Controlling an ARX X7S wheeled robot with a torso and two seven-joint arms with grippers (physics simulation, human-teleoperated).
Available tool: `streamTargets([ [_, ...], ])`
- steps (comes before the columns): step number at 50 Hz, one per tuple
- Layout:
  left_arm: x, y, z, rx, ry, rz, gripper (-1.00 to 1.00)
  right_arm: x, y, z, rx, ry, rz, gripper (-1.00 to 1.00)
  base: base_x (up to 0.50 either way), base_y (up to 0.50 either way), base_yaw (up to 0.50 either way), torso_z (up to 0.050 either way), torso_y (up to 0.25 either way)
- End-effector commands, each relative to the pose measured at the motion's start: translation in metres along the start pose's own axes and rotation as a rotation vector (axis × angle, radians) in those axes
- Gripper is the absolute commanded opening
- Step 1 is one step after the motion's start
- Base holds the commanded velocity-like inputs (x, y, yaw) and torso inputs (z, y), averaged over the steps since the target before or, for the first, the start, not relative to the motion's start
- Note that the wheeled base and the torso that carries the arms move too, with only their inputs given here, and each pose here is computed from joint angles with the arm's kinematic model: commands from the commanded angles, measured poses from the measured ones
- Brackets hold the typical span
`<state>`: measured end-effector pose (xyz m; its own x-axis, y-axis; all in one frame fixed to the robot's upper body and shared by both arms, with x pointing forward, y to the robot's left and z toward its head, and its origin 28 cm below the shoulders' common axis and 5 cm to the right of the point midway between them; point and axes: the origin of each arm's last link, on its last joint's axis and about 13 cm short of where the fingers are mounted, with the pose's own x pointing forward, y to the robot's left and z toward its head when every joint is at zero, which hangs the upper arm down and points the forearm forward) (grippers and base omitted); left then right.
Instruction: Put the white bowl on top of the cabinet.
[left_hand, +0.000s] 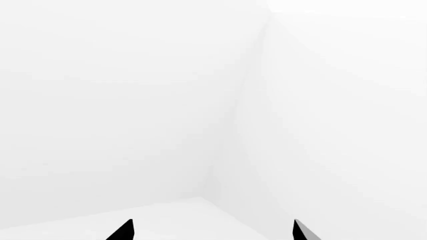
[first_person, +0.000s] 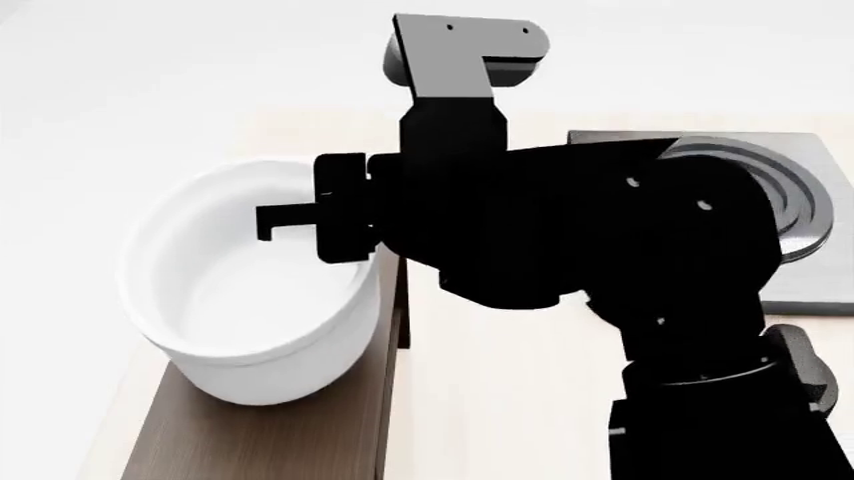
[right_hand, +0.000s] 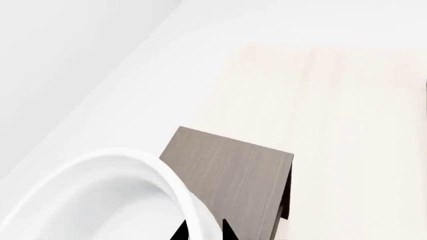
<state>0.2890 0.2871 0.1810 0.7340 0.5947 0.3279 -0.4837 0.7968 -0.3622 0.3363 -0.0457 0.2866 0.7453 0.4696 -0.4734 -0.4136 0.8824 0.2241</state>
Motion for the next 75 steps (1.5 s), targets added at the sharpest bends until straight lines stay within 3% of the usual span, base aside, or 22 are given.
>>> streamTargets([
  [1,0.0,0.0,0.0,0.0,0.0,0.0,1.0,0.005,-0.002,0.0,0.02,-0.016,0.033,-1.0,0.0,0.0,0.0,0.0,0.0],
  [18,0.0,0.0,0.0,-0.001,0.001,-0.001,1.0,0.021,-0.01,-0.008,0.043,0.016,0.014,-1.0,0.0,0.0,0.0,0.0,0.001],
  [28,0.0,0.0,-0.001,-0.001,0.002,-0.001,1.0,0.025,-0.011,-0.012,0.003,-0.002,0.005,-1.0,0.0,0.0,0.0,0.0,0.0],
  [29,0.0,0.0,-0.001,-0.001,0.002,-0.002,1.0,0.025,-0.012,-0.012,0.012,0.011,0.001,1.0,0.0,0.0,0.0,0.0,0.0],
  [45,0.0,0.0,0.0,-0.002,0.0,-0.002,1.0,0.027,-0.018,-0.01,-0.027,-0.084,-0.044,1.0,0.0,0.0,0.0,0.0,0.0],
  [52,0.0,0.0,0.0,-0.001,0.001,-0.001,1.0,0.016,-0.028,-0.011,-0.067,-0.222,-0.107,1.0,0.0,0.0,0.0,0.0,0.0],
  [57,0.0,0.0,-0.001,-0.001,0.002,-0.002,1.0,0.004,-0.036,-0.016,-0.139,-0.328,-0.197,1.0,0.0,0.0,0.0,0.0,0.0],
  [75,-0.001,-0.002,-0.002,0.0,0.003,-0.01,1.0,-0.014,-0.077,-0.054,-0.137,-0.455,-0.491,1.0,0.0,0.0,0.0,0.0,0.0],
])
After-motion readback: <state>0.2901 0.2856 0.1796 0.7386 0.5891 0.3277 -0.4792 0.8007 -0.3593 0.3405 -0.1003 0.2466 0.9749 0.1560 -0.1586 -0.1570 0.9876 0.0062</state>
